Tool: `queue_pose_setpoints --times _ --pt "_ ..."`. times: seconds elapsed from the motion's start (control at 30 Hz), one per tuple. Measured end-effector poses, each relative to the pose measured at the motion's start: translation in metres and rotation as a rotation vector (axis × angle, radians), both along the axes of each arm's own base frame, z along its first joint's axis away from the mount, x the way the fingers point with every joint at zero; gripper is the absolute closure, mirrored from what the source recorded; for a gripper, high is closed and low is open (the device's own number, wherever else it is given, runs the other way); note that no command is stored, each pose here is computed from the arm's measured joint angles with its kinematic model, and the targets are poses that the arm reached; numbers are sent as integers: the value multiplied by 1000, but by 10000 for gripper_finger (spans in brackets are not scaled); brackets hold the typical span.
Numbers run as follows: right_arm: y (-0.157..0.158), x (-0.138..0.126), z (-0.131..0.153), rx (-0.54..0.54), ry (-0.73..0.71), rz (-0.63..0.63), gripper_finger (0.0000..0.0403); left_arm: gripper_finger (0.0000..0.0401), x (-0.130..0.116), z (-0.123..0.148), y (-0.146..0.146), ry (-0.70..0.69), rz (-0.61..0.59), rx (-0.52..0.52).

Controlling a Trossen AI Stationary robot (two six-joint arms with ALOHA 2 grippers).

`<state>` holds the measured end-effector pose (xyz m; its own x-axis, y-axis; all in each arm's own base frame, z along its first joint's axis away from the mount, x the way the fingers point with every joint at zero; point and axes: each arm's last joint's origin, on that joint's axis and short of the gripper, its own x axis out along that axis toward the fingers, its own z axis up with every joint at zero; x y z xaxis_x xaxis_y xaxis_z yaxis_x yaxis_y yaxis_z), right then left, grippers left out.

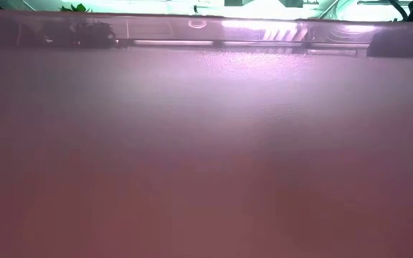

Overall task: Pick and place pill bottles into a basket
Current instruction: Put the white pill bottle into the red bin

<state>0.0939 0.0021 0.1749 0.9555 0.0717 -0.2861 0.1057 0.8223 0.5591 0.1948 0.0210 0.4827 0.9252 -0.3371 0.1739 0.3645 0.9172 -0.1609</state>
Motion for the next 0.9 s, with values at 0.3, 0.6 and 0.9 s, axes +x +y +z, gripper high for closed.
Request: queue_pose_setpoints --times 0.3,0.6,0.9 --pt "0 0 0 0 1 -1 139 194 44 -24 -45 121 -196 -13" --pt "0 0 0 -1 1 -11 139 195 100 -72 -75 352 -244 -38" --pt "0 0 0 15 2 -16 139 195 132 -120 -94 599 -233 -47"
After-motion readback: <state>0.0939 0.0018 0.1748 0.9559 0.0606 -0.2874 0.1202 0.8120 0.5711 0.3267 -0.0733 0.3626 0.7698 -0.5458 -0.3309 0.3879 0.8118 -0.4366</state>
